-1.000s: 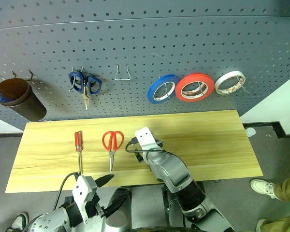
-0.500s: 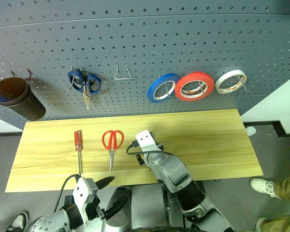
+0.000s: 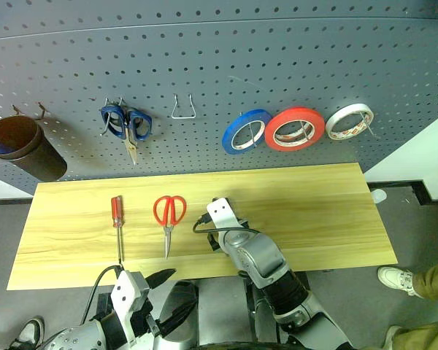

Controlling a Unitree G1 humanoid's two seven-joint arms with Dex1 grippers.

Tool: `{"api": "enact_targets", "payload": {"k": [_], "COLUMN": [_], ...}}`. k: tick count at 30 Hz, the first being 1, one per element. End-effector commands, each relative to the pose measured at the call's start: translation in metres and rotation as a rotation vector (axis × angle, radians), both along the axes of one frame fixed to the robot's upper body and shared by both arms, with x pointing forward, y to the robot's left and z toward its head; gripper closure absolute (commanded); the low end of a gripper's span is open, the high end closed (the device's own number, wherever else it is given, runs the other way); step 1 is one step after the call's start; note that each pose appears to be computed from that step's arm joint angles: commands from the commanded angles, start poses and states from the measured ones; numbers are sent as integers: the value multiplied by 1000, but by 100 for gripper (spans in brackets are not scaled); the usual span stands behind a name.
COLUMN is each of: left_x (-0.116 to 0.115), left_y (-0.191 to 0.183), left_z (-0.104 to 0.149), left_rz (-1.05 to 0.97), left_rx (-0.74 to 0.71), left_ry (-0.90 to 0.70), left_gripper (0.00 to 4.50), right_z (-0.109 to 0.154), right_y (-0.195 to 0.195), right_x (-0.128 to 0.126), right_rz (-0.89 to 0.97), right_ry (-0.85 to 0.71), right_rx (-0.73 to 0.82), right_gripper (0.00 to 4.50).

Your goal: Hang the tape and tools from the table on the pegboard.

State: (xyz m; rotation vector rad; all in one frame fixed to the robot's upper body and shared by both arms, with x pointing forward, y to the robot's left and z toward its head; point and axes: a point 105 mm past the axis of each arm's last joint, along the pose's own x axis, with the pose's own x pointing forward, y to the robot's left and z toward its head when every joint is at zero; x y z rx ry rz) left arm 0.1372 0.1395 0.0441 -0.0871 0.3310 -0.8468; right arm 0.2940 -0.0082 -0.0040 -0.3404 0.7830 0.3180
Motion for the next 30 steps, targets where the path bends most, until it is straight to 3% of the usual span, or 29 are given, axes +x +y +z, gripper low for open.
{"api": "enact_targets", "payload": {"k": [1,7,10,16,24,30], "left_x": [-5,-5,-5,-3,-3,0], "left_y": [-5,-7,-7,-9,-9,-9], "left_z": [5,7,7,8,9,14], "left_rz": [-12,-13,-15,-19,-20,-32], "left_rx": [-8,-10,-9,-12,-14,-38], "left_ry": [2,6,8,5,0,-42], "left_gripper": [0,0,0,0,0,0], "right_z": [2,2,2,1,5,28], "right_y": [33,33,33,32,34,46], "right_x": [-15,-15,-14,-13,-12,-14], "right_rz": [24,22,21,25,50,140], "right_ry": [42,40,38,28,3,-87], "right_rx": [107,106,104,100,119,264], "right_gripper": [1,1,58,240,240,240]}}
